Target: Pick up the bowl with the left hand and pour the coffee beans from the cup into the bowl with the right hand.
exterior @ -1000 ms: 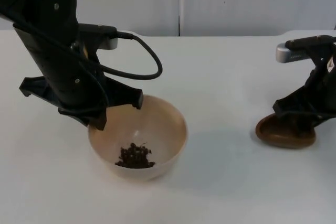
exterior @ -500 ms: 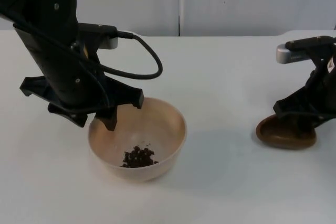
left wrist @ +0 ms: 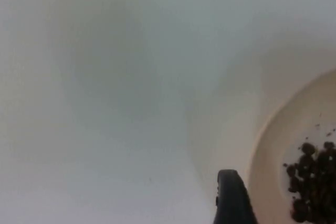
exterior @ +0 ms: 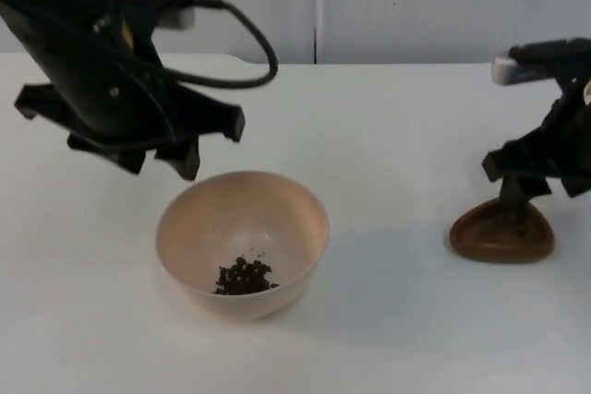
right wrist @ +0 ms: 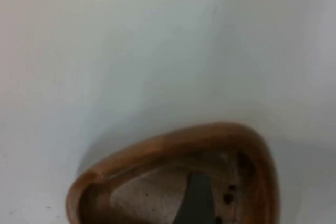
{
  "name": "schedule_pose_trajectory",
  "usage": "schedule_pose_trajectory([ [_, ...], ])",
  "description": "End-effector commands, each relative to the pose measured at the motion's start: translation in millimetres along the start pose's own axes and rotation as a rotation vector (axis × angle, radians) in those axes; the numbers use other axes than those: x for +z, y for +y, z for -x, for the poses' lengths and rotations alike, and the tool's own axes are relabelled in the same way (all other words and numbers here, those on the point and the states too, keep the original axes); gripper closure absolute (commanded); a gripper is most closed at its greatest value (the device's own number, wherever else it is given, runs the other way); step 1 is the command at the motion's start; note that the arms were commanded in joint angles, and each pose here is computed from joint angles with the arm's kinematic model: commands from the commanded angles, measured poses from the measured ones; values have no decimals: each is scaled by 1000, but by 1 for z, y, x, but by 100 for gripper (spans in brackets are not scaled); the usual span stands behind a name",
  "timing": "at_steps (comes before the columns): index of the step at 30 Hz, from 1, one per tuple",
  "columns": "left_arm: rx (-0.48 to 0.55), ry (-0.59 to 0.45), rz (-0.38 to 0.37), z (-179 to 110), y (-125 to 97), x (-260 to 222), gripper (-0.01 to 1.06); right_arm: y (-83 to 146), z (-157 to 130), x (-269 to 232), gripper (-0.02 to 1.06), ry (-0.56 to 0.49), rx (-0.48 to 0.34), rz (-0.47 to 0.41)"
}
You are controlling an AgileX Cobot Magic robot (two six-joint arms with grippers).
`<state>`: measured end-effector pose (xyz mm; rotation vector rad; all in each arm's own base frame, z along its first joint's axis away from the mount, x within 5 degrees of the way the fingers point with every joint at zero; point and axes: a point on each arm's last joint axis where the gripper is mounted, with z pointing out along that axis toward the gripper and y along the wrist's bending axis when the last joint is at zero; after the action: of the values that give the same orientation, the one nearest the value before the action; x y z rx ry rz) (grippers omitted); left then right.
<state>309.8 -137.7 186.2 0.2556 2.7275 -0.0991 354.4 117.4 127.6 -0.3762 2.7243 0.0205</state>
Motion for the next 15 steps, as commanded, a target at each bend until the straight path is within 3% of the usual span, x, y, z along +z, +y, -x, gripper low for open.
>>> schedule_pose_trajectory([
  [1, -1, -54, -13, 2, -1, -21, 55, -4, 7, -26, 39, -41, 12, -7],
  [7, -11, -150, -38, 6, 0, -56, 55, -6, 12, -67, 39, -98, 18, -11],
  [15, -24, -348, -86, 4, 6, -125, 55, 12, 12, -165, 39, -318, -65, 28],
])
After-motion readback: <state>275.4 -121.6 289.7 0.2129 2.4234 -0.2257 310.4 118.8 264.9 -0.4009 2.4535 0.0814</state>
